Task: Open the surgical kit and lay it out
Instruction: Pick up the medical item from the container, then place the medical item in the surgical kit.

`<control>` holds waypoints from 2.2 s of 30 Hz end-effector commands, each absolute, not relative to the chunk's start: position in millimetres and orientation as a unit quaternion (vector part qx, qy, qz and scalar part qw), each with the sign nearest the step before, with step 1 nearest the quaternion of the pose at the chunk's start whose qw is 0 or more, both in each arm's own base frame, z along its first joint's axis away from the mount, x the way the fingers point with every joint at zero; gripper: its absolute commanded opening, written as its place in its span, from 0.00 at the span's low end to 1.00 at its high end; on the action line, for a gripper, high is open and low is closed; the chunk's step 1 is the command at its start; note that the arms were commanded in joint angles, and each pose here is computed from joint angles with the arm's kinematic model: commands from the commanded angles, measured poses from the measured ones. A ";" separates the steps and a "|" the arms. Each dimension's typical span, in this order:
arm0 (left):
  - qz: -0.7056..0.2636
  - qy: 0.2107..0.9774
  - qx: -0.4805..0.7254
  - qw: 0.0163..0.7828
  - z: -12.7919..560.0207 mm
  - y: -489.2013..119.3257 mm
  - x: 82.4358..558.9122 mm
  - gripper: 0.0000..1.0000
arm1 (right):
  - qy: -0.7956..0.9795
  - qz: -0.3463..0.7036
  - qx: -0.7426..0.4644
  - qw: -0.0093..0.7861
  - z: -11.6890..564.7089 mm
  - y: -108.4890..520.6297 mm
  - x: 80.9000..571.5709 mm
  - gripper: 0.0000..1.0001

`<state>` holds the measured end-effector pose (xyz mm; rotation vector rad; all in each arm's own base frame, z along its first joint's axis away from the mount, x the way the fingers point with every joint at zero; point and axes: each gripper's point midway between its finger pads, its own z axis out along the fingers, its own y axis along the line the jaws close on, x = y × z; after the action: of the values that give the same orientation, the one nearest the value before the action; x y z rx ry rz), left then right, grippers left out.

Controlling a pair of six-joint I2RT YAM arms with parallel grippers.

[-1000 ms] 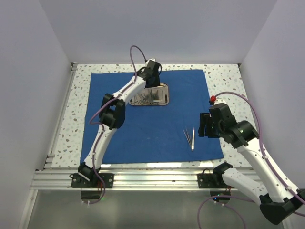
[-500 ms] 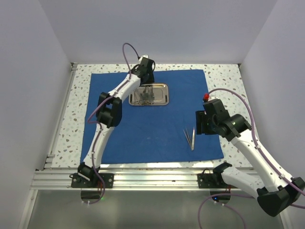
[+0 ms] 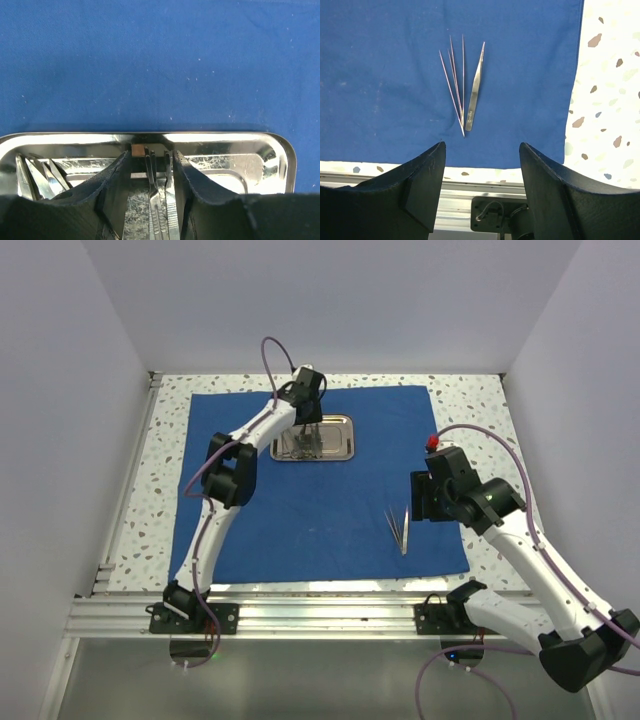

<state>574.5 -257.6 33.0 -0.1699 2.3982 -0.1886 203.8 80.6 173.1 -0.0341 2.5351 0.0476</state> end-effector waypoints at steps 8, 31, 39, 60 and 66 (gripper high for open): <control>-0.051 0.935 -0.060 0.345 39.4 -251.4 558.9 0.29 | 0.945 0.018 0.008 0.325 185.8 77.6 208.2 0.64; -0.106 0.904 -0.067 0.408 120.7 -260.4 580.3 0.00 | 0.944 0.030 0.026 0.327 188.3 77.5 203.0 0.63; -0.135 0.892 -0.069 0.425 158.7 -255.2 579.9 0.00 | 0.944 0.035 0.053 0.324 188.9 77.1 199.4 0.63; -0.181 0.901 -0.099 0.381 140.9 -273.9 565.6 0.00 | 0.932 0.048 0.006 0.359 232.0 86.5 216.3 0.62; -0.147 0.911 -0.091 0.374 161.5 -273.6 498.6 0.00 | 0.929 0.063 0.005 0.365 228.4 80.4 197.0 0.62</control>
<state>523.0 -258.3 78.7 -0.2323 2.4627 -0.3148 206.3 81.5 225.3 0.0515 2.4017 0.1354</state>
